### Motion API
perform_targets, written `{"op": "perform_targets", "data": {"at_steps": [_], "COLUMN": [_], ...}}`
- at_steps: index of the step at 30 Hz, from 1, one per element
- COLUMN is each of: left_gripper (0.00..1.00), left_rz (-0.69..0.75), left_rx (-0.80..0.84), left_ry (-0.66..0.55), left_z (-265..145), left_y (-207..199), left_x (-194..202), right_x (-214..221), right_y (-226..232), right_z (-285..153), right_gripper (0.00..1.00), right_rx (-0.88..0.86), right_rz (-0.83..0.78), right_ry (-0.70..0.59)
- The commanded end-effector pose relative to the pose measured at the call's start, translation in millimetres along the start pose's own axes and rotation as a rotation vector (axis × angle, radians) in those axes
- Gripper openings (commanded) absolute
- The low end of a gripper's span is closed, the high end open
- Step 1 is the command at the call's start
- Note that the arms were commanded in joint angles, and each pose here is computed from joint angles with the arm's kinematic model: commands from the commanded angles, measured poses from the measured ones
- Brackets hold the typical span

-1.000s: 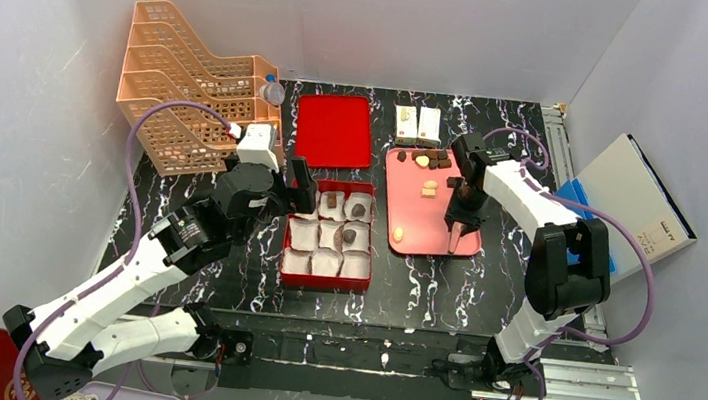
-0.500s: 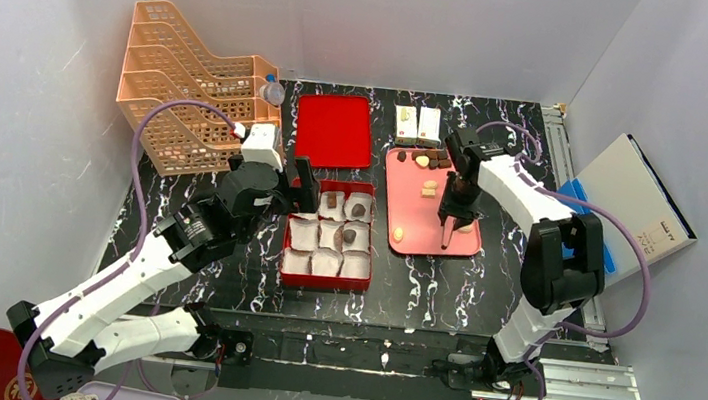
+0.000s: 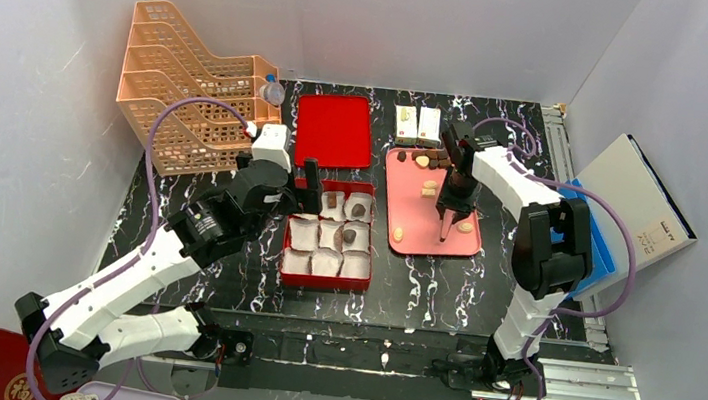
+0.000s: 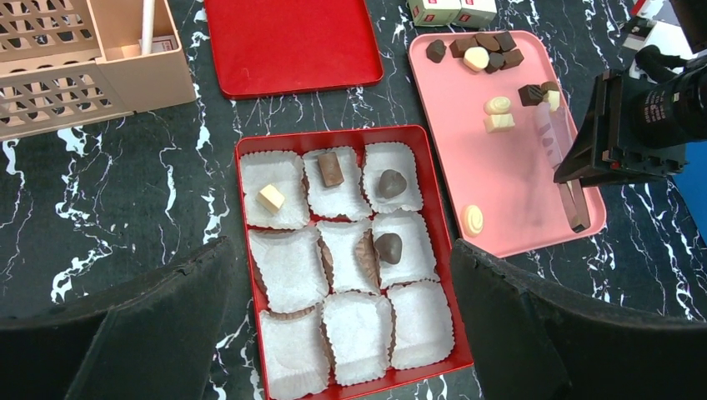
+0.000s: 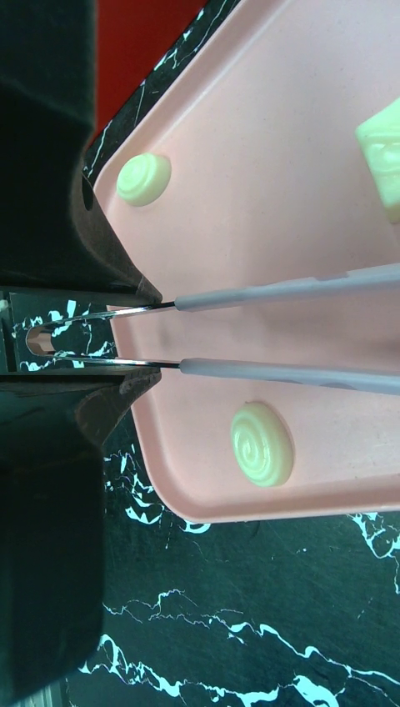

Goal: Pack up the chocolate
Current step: Pick up the fake chocolate from the plate.

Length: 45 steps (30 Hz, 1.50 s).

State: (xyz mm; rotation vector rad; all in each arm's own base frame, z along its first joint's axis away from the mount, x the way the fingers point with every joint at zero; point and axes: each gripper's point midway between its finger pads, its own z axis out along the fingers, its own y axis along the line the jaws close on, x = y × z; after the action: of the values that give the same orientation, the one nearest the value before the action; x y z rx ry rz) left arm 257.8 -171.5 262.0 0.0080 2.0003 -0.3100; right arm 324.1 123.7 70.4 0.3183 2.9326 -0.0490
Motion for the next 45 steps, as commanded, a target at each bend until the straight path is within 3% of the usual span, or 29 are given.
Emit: {"op": "perform_targets", "data": {"at_steps": [1,15,45], "left_gripper": [0.98,0.98,0.98], "left_rz": [0.015,0.000,0.011], "left_rx": [-0.012,0.008,0.000], "left_ry": [-0.009,0.011,0.032], "left_z": [1,6,25], "left_y": [3,-3,-8], "left_x": [-3,2,6], "right_x": [-12,6,-24], "right_y": [0,-14,-21], "right_z": [-10,-15,-10], "right_gripper": [0.38,0.38,0.38], "right_rx": [-0.001,0.008,-0.029], "right_rz": [0.035,0.046,0.048], "right_ry": [-0.037,-0.035,-0.045]}}
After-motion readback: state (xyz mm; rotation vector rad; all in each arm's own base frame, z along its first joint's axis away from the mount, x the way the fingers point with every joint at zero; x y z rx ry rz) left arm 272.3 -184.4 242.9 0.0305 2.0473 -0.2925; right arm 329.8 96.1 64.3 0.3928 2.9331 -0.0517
